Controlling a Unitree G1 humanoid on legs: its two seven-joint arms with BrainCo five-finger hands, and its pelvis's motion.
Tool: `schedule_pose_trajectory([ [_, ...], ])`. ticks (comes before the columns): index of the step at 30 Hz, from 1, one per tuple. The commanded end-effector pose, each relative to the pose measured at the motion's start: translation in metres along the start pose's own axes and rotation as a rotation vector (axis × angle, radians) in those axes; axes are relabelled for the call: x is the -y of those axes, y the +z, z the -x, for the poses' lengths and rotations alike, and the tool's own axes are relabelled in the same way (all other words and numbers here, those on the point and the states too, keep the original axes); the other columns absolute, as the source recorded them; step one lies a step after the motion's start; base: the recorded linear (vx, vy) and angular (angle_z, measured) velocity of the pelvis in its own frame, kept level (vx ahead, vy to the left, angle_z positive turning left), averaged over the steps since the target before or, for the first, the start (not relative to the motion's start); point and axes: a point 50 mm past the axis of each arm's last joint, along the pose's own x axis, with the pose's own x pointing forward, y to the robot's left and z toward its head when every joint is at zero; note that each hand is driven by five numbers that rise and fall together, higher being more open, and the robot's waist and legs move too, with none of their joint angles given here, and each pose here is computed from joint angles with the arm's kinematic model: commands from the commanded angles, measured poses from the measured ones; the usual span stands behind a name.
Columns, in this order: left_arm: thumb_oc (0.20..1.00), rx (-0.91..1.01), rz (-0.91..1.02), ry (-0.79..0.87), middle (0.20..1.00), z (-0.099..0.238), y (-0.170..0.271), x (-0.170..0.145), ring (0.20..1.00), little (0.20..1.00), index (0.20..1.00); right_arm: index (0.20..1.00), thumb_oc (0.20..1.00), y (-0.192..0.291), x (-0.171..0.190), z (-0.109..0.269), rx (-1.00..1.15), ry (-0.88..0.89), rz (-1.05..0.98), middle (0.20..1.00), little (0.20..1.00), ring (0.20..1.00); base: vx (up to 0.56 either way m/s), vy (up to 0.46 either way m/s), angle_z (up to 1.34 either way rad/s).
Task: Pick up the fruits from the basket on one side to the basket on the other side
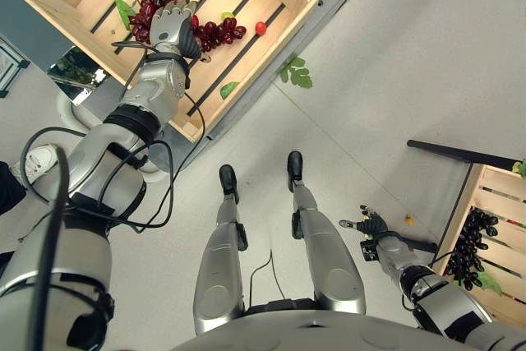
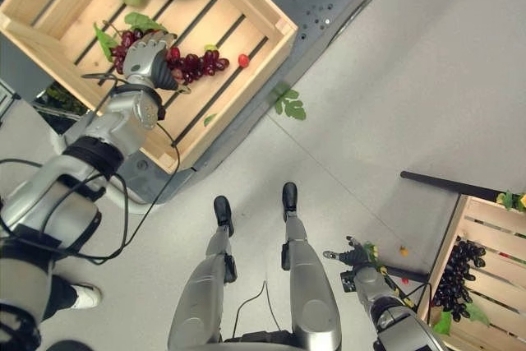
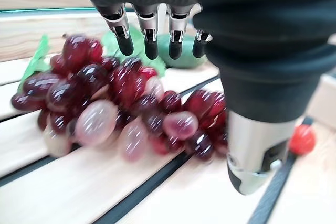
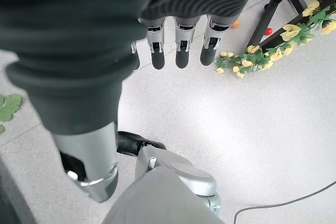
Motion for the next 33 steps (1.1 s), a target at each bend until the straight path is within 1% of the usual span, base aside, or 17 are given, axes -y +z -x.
schedule_pose_trajectory([
  [1,1.0,-0.036,-0.116,0.14,1.0,-0.02,0.0,-0.054,1.0,1.0,1.0,1.0,1.0,-0.012,0.002,0.003,-0.023,-0.021,-0.038,1.0,1.0,1.0,0.0,0.0,0.0],
  [7,1.0,-0.125,-0.186,0.088,1.0,-0.016,-0.029,-0.049,1.0,1.0,1.0,1.0,1.0,-0.013,0.003,0.003,-0.026,-0.025,-0.048,1.0,1.0,1.0,0.0,0.003,-0.01],
  [11,1.0,-0.155,-0.194,0.085,1.0,-0.014,-0.039,-0.048,1.0,1.0,1.0,1.0,1.0,-0.01,0.002,0.003,-0.015,-0.025,-0.05,1.0,1.0,1.0,0.0,0.004,-0.02],
  [22,1.0,-0.157,-0.195,0.094,1.0,-0.015,-0.035,-0.046,1.0,1.0,1.0,1.0,1.0,-0.007,0.001,0.003,0.008,-0.028,-0.054,1.0,1.0,1.0,0.0,0.0,0.0],
  [24,0.884,-0.155,-0.192,0.096,0.884,-0.015,-0.034,-0.047,0.884,0.884,0.884,1.0,1.0,-0.007,0.001,0.003,0.009,-0.03,-0.056,1.0,1.0,1.0,0.0,0.0,0.0],
  [25,0.586,-0.156,-0.189,0.098,0.586,-0.015,-0.034,-0.048,0.586,0.586,0.586,1.0,1.0,-0.007,0.001,0.003,0.009,-0.03,-0.058,1.0,1.0,1.0,0.0,0.0,0.0],
  [26,0.322,-0.159,-0.182,0.098,0.322,-0.015,-0.034,-0.047,0.322,0.322,0.322,1.0,1.0,-0.007,0.001,0.003,0.009,-0.031,-0.059,1.0,1.0,1.0,0.0,0.0,0.0],
  [27,0.2,-0.169,-0.168,0.087,0.2,-0.015,-0.036,-0.045,0.2,0.2,0.2,1.0,1.0,-0.008,0.002,0.003,0.003,-0.032,-0.066,1.0,1.0,1.0,0.0,0.0,0.0],
  [33,0.2,-0.177,-0.139,0.074,0.2,-0.014,-0.037,-0.042,0.2,0.2,0.2,1.0,1.0,-0.011,0.002,0.003,-0.006,-0.031,-0.072,1.0,1.0,1.0,0.0,0.0,0.0],
])
